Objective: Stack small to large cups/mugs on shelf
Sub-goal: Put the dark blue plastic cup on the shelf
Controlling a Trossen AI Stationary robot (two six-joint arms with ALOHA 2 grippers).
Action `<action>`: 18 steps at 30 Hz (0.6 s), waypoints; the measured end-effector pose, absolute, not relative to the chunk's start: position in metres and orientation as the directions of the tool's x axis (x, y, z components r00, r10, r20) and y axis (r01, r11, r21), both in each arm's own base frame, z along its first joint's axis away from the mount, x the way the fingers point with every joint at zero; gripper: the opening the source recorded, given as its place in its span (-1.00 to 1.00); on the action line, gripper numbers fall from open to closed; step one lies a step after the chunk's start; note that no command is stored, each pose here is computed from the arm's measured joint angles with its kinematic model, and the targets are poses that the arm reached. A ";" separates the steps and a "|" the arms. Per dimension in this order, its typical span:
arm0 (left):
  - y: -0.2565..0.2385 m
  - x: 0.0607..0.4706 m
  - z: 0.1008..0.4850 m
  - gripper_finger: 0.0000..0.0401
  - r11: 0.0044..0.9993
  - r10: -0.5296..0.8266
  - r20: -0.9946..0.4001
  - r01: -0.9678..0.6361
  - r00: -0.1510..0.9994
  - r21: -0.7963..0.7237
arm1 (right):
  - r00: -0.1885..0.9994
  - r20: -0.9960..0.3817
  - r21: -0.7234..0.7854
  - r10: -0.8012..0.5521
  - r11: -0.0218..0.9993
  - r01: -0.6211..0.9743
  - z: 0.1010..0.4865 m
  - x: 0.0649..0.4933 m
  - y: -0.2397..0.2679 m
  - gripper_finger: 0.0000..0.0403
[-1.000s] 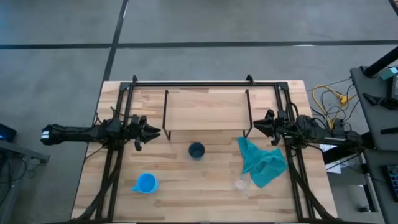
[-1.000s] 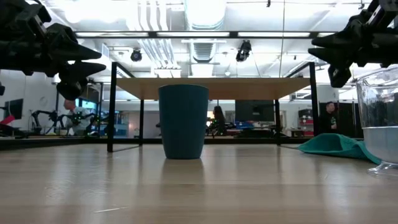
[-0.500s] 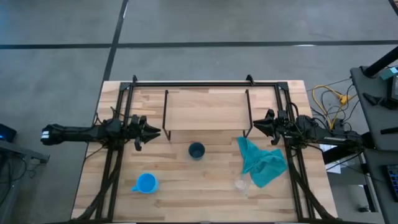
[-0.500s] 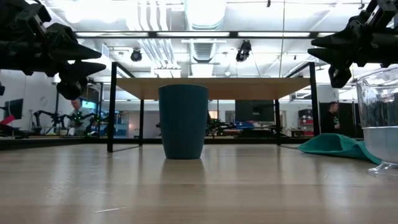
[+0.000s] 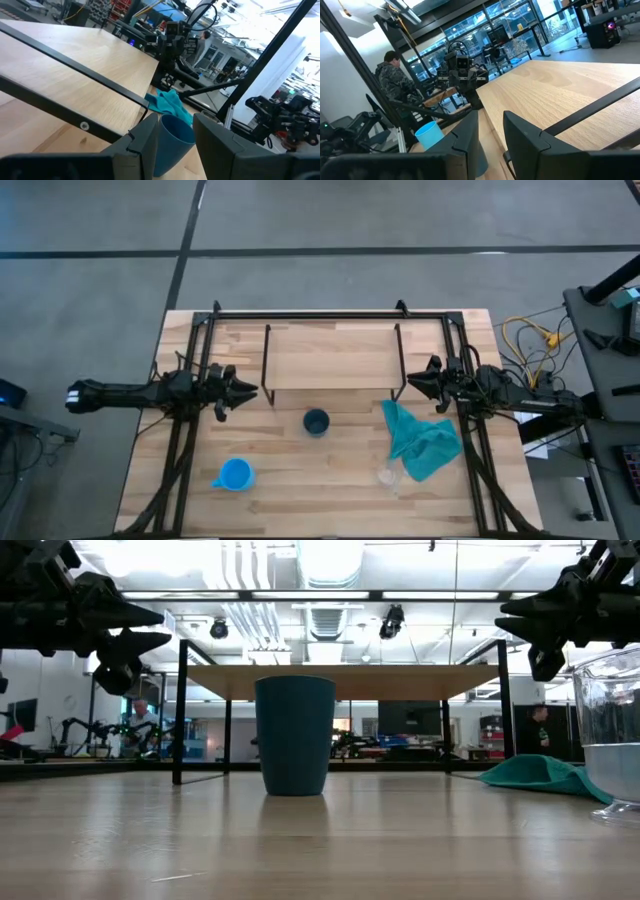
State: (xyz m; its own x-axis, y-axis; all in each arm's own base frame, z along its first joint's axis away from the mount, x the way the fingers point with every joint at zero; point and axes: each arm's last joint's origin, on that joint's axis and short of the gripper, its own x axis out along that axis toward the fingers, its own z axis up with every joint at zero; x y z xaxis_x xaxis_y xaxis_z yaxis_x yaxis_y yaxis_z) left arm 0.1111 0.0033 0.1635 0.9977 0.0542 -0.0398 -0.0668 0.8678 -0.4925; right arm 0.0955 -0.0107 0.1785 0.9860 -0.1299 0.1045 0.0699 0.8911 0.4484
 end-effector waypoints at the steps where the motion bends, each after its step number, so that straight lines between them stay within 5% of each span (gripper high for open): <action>1: 0.003 0.111 0.164 -0.44 0.868 0.054 -0.039 -0.067 0.998 -0.493 | 0.986 0.104 0.448 -0.130 0.891 0.070 0.178 0.096 -0.011 -0.57; 18: 0.003 0.111 0.167 -0.44 0.868 0.057 -0.004 -0.052 0.998 -0.494 | 0.985 0.112 0.447 -0.130 0.892 0.067 0.179 0.095 -0.011 -0.57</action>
State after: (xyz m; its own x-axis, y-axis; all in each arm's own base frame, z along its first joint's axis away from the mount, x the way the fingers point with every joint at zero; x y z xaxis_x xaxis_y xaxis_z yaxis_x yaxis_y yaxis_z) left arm 0.1111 0.0034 0.1669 0.9984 0.0572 -0.0043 -0.0518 0.8680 -0.4939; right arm 0.0954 -0.0107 0.1792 0.9852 -0.1298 0.1119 0.0668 0.8921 0.4469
